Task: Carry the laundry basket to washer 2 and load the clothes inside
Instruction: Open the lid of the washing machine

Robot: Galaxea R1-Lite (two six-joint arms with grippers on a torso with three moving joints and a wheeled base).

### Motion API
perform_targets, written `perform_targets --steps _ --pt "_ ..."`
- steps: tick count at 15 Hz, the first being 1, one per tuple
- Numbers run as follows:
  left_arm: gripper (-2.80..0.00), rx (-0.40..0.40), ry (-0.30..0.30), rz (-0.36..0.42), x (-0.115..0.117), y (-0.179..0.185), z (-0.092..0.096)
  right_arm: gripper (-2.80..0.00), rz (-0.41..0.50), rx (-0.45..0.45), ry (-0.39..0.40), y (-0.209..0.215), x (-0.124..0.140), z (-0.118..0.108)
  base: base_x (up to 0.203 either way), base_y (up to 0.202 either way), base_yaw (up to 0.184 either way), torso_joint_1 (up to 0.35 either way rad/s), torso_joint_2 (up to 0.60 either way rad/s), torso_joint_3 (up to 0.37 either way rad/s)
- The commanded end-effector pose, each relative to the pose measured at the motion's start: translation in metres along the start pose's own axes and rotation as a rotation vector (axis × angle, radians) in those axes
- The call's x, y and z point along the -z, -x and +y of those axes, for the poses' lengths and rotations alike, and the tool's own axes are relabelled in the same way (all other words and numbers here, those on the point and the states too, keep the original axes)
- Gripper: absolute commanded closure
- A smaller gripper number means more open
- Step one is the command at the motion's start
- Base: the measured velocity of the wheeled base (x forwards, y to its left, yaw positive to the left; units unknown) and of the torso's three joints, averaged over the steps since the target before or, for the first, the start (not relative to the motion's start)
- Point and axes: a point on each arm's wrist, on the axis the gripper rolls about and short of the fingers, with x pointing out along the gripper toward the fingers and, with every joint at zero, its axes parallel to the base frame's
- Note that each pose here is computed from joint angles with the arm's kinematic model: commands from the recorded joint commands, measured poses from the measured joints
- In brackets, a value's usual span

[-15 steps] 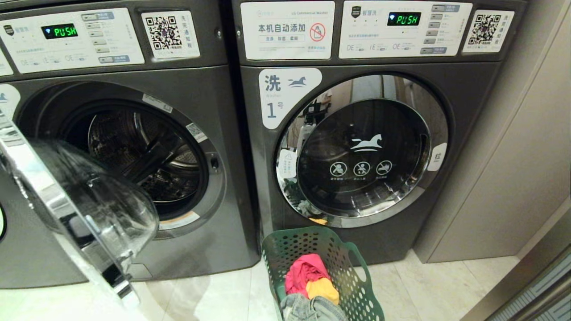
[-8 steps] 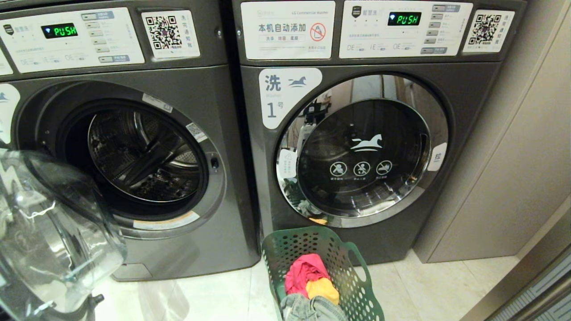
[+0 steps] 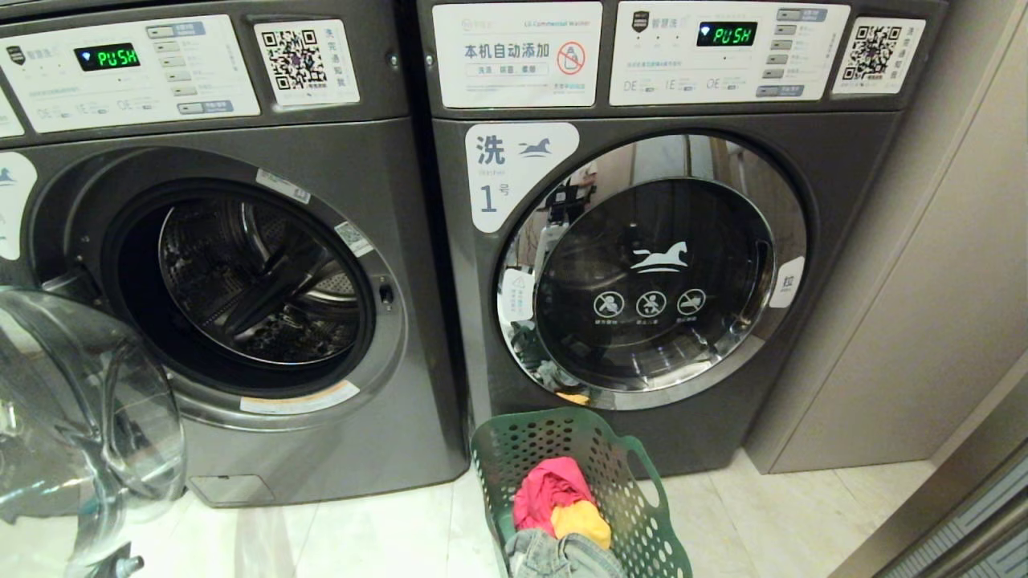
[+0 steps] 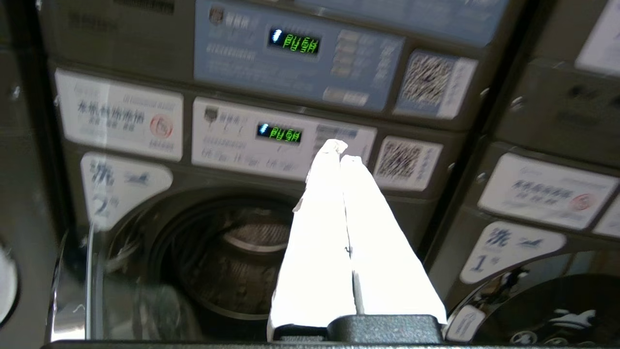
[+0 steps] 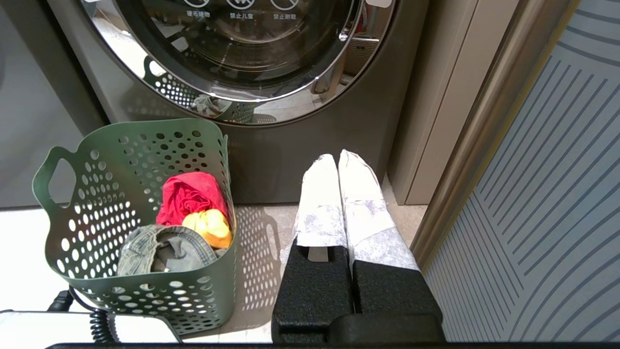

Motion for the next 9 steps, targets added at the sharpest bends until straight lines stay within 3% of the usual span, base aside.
perform_targets --steps 1,2,3,5,7,9 --pt "0.0 -0.204 -0.111 0.096 0.024 -0.022 0.011 0.0 0.0 -0.001 0.0 0.0 0.0 0.0 0.0 0.0 0.0 0.0 0.0 0.0" --pt "0.0 -0.348 -0.189 0.138 0.036 -0.033 0.016 0.0 0.001 -0.001 0.0 0.0 0.0 0.0 0.0 0.0 0.0 0.0 0.0 0.0" --pt "0.0 -0.433 -0.242 0.204 0.053 -0.046 0.016 0.0 0.0 -0.001 0.0 0.0 0.0 0.0 0.0 0.0 0.0 0.0 0.0 0.0" --pt "0.0 -0.516 -0.308 0.376 0.097 -0.075 0.006 0.0 0.0 -0.001 0.0 0.0 0.0 0.0 0.0 0.0 0.0 0.0 0.0 0.0" --pt "0.0 -0.788 -0.415 0.542 0.142 -0.1 0.009 0.0 0.0 -0.001 0.0 0.0 0.0 0.0 0.0 0.0 0.0 0.0 0.0 0.0" --pt "0.0 -0.937 -0.438 0.639 0.185 -0.126 0.011 0.0 0.0 -0.001 0.0 0.0 0.0 0.0 0.0 0.0 0.0 0.0 0.0 0.0"
